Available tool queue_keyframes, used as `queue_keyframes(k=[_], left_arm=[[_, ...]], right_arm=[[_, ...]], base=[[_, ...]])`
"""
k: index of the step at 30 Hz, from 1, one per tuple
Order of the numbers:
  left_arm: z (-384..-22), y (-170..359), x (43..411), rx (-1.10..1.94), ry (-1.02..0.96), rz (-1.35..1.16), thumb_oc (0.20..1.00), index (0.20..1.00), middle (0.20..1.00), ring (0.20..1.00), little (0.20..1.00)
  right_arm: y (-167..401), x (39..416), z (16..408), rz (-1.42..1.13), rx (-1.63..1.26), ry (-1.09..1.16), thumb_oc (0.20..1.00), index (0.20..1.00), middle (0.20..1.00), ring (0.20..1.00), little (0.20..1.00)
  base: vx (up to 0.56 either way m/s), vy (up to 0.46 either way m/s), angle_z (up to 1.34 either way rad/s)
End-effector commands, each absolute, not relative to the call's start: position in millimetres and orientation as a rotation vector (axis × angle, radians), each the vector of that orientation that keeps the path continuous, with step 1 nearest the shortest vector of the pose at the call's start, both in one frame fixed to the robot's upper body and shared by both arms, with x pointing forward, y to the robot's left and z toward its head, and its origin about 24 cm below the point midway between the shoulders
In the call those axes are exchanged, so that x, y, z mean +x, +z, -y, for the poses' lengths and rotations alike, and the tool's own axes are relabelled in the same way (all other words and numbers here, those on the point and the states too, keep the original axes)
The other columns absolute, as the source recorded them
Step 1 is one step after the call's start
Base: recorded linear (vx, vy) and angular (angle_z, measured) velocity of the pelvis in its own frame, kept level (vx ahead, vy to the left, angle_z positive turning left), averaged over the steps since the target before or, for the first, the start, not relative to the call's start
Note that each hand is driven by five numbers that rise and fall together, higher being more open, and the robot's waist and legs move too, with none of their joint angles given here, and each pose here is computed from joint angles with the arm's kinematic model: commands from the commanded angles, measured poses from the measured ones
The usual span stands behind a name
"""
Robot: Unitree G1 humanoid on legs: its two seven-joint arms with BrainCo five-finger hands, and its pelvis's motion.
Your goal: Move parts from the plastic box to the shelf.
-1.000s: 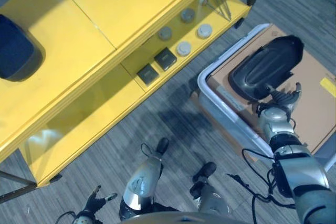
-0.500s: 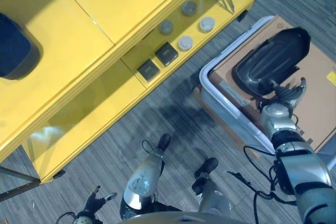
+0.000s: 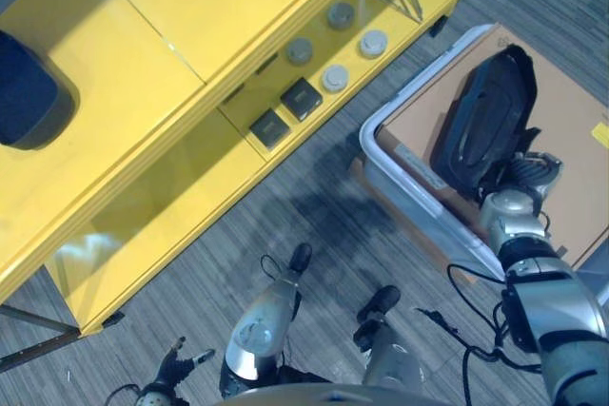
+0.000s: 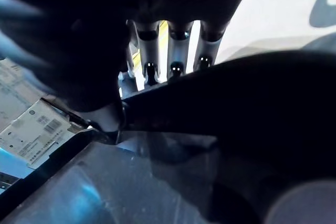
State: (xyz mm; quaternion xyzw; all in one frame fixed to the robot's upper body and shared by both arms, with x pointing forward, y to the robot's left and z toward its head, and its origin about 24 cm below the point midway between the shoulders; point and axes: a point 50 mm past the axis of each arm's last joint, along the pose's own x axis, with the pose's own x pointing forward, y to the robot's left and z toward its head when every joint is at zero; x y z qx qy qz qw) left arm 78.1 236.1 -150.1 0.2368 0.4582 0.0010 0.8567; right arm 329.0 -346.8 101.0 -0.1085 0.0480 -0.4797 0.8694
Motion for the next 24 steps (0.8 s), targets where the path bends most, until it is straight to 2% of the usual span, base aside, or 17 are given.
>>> queue_keyframes(k=[1,12,24], left_arm=[[-243.0,-149.9,67.7,0.515,0.006,-0.986,1.000,1.000,1.000,1.000,1.000],[-247.9,-145.2,71.0,0.483,0.081,-0.923,1.000,1.000,1.000,1.000,1.000],[-250.6,-123.0,109.2,0.297,0.169,-0.723,1.000,1.000,1.000,1.000,1.000]], right_arm=[[97.5,325.5,347.0,-0.095,-0.259,-0.967,0.200,0.200,0.200,0.200,0.200],[107.0,324.3,339.9,0.036,-0.184,-0.958,0.200,0.200,0.200,0.200,0.200],[109.6,305.9,323.6,0.119,-0.145,-0.935,0.200,0.200,0.200,0.200,0.200]], base=[[-0.07,0.028,0.03],[0.01,-0.017,0.00],[0.06,-0.080,-0.10]])
